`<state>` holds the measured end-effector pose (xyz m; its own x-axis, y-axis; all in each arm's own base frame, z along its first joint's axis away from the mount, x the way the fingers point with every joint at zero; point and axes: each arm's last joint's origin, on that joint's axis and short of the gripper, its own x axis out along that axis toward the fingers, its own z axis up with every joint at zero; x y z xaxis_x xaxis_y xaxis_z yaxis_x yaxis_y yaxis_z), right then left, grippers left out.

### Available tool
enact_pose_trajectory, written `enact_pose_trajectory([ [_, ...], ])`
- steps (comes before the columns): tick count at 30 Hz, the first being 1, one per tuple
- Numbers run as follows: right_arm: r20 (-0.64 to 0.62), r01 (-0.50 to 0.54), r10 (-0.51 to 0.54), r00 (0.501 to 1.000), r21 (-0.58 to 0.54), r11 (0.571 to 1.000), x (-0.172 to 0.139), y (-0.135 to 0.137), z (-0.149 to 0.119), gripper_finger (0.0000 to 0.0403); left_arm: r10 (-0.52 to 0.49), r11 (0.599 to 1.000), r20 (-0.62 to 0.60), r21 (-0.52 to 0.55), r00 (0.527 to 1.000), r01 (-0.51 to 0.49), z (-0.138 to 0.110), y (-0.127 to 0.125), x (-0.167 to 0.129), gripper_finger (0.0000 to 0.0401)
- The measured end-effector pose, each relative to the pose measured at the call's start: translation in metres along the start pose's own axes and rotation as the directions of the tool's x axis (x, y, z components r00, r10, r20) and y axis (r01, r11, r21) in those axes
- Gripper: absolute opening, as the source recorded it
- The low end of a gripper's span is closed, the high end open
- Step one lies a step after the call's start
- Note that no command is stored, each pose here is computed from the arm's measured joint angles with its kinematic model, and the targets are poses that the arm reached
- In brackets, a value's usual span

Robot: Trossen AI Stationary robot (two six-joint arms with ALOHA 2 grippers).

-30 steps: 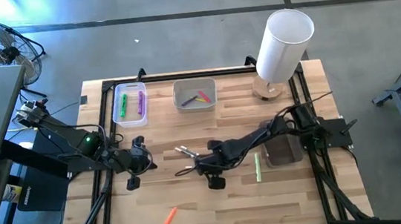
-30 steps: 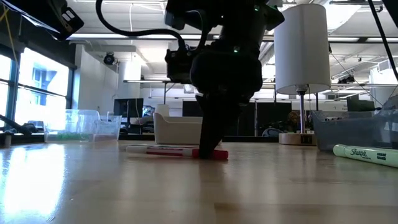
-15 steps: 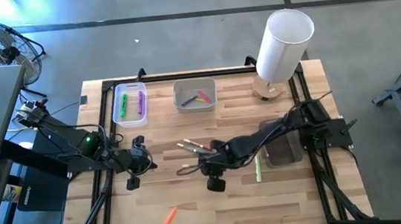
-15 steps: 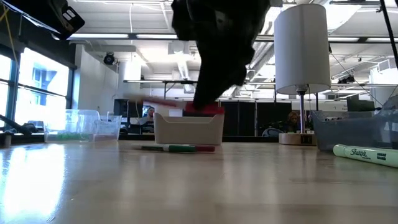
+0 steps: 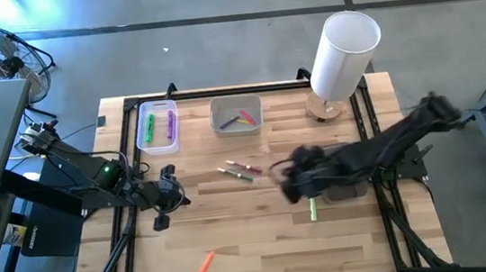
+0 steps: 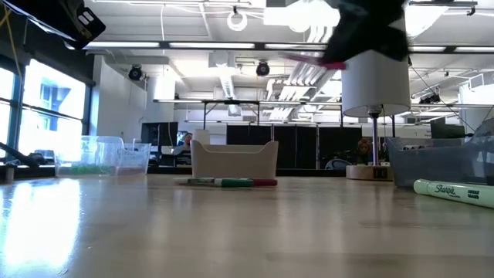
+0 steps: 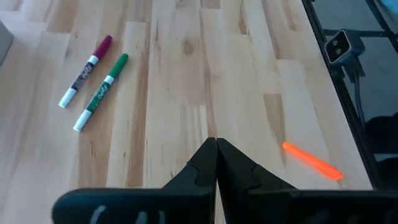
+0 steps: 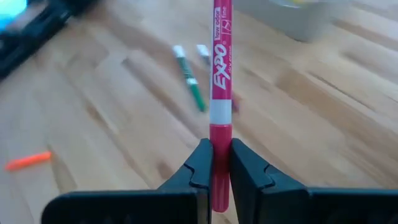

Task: Pick & Place Markers
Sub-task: Put the pink marker into the black bin, then put the orange pen into the gray bin

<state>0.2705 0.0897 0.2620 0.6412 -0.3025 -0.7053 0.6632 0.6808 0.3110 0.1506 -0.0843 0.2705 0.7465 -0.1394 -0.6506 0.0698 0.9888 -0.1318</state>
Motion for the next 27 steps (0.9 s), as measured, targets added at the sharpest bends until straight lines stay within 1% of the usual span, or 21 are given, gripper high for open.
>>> enact_pose_trajectory([
  [2, 0.011, 0.019, -0.02, 1.0, 0.087, 0.996, -0.016, -0.022, -0.006, 0.0022, 0.019, 1.0, 0.021, -0.004, 1.0, -0.019, 0.002, 0.0, 0.001, 0.0],
  [5, -0.047, 0.08, -0.072, 0.996, 0.207, 0.975, -0.031, -0.052, -0.016, 0.0022, 0.064, 0.998, 0.071, -0.015, 0.995, -0.063, 0.005, 0.0, 0.001, 0.0],
  [7, -0.144, 0.154, -0.119, 0.982, 0.267, 0.951, -0.034, -0.069, -0.024, 0.0022, 0.091, 0.996, 0.097, -0.023, 0.991, -0.089, 0.007, 0.001, 0.001, 0.0],
  [9, -0.254, 0.247, -0.175, 0.951, 0.288, 0.925, -0.034, -0.082, -0.033, 0.0022, 0.116, 0.993, 0.111, -0.027, 0.987, -0.113, 0.007, 0.001, 0.0, 0.0],
  [13, -0.441, 0.404, -0.26, 0.859, 0.272, 0.874, -0.03, -0.1, -0.051, 0.0022, 0.162, 0.987, 0.146, -0.039, 0.976, -0.158, 0.009, 0.002, 0.0, 0.0],
  [15, -0.479, 0.453, -0.293, 0.827, 0.26, 0.853, -0.026, -0.108, -0.058, 0.0022, 0.187, 0.982, 0.174, -0.057, 0.967, -0.18, 0.012, 0.004, 0.0, 0.0],
  [17, -0.503, 0.475, -0.308, 0.807, 0.245, 0.845, -0.024, -0.114, -0.064, 0.0023, 0.211, 0.977, 0.174, -0.081, 0.962, -0.2, 0.014, 0.009, 0.001, 0.0],
  [18, -0.52, 0.487, -0.314, 0.795, 0.236, 0.841, -0.022, -0.116, -0.066, 0.0029, 0.223, 0.973, 0.168, -0.092, 0.96, -0.21, 0.015, 0.012, 0.003, 0.0],
  [21, -0.542, 0.508, -0.331, 0.772, 0.214, 0.834, -0.02, -0.122, -0.071, 0.0072, 0.258, 0.962, 0.148, -0.133, 0.955, -0.24, 0.019, 0.024, 0.007, 0.0],
  [24, -0.56, 0.528, -0.35, 0.751, 0.19, 0.828, -0.021, -0.125, -0.073, 0.0119, 0.255, 0.958, 0.131, -0.171, 0.958, -0.232, 0.022, 0.034, 0.009, 0.0],
  [27, -0.563, 0.512, -0.351, 0.748, 0.154, 0.845, -0.022, -0.126, -0.073, 0.0153, 0.253, 0.952, 0.128, -0.206, 0.959, -0.224, 0.025, 0.043, 0.01, 0.0],
])
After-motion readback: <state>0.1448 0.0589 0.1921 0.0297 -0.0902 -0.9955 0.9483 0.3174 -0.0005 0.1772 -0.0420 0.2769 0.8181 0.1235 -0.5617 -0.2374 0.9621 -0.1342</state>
